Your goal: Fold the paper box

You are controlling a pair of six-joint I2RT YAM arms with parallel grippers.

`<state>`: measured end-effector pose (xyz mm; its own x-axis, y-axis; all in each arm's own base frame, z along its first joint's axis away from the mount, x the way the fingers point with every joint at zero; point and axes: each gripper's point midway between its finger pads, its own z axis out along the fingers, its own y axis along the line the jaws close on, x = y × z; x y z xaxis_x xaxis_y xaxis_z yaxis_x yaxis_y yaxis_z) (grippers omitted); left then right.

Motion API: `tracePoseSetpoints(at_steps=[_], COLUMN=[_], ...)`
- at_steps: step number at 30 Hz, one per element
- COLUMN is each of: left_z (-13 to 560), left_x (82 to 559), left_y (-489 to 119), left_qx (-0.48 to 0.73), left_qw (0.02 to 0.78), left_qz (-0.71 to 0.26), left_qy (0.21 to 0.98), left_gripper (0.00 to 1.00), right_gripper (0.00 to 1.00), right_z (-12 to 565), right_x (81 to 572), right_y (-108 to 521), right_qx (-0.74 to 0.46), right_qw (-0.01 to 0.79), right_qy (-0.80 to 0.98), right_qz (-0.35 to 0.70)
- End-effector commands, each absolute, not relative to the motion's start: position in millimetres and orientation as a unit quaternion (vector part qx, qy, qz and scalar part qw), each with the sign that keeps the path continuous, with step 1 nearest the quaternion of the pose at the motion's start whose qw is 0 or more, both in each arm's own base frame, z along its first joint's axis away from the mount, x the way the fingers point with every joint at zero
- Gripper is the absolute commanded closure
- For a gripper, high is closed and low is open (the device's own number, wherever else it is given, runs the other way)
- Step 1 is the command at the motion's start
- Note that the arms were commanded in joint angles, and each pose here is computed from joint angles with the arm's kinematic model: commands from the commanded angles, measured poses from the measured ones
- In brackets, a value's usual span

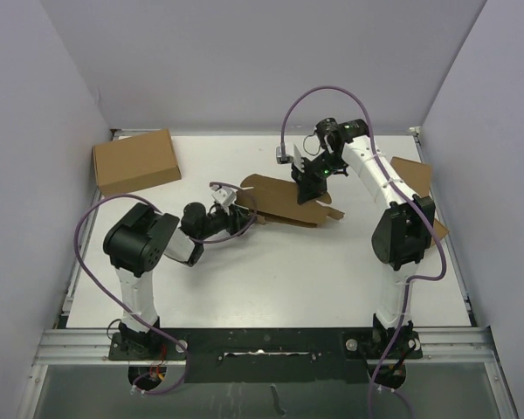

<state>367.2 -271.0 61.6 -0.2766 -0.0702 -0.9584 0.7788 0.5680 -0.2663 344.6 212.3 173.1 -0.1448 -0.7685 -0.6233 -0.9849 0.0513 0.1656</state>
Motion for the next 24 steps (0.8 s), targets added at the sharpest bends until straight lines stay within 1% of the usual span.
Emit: tracePoseSetpoints(at_steps=[1,7,16,24], left_z=[77,87,95,102], left_x=[390,397,411,412], left_y=[-271,-277,-275,-272], left_qx=[0.215,0.191,0.152,0.151], left_qw=[0.59,0.617,0.634,0.655], left_qz=[-0.339,-0.311,-0.276,-0.26], left_qy=[0.701,0.697,0.706,0.694], left_gripper=[0.59,0.59,0.6,0.6], right_gripper=[1.0,1.0,1.0,1.0], right_z=[187,182,182,186], right_x=[345,346,345,361], right_y=[222,222,222,218], right_qx=[-0.616,-0.612,-0.609,-0.588], right_qw=[0.204,0.194,0.19,0.2], right_qy=[0.693,0.698,0.699,0.72], right_qz=[0.313,0.316,0.321,0.31])
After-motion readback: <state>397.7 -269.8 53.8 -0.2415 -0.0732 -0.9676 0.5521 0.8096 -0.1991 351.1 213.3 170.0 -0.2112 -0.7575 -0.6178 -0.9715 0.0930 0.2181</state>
